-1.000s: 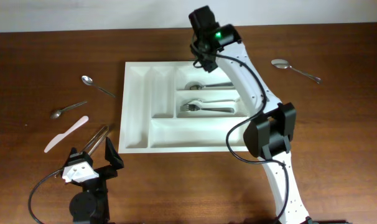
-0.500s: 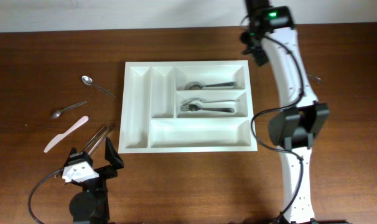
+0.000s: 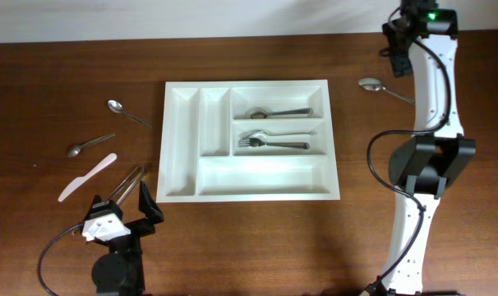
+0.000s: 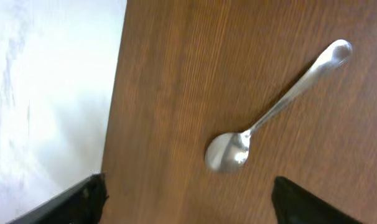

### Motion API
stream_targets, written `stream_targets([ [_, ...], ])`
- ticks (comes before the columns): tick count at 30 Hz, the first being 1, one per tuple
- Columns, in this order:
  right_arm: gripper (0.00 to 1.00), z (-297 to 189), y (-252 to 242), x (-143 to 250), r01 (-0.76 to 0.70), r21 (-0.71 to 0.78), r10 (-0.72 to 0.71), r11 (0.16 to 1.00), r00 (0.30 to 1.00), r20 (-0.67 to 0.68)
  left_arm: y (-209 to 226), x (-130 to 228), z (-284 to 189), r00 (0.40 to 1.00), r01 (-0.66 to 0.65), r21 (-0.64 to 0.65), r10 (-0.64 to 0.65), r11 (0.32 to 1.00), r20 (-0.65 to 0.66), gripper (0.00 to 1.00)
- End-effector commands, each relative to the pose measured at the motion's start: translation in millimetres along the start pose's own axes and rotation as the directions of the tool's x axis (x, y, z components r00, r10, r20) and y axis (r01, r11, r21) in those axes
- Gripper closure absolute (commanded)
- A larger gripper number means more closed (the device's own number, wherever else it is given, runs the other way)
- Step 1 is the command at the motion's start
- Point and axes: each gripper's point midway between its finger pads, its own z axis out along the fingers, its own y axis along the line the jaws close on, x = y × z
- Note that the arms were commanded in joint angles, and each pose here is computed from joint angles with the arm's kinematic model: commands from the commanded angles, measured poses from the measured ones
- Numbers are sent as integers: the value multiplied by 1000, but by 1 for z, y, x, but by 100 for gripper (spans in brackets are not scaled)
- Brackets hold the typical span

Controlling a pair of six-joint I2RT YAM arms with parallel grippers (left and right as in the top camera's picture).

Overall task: Pack container
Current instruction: 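Move the right gripper back over the second silver spoon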

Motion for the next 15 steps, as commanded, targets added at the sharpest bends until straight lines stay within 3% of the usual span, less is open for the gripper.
stream_targets([
  [1,5,8,-6,4,-20,6,20,1000,997,-80,0,2,0,1000,-12,6,12,1000,0,1],
  [9,1,8,-19,7,237,29,-233,971,966,-108,0,2,0,1000,-12,6,12,1000,0,1],
  [15,1,6,-2,21,238,-64,-245,969,955,-168,0,2,0,1000,-12,6,12,1000,0,1],
])
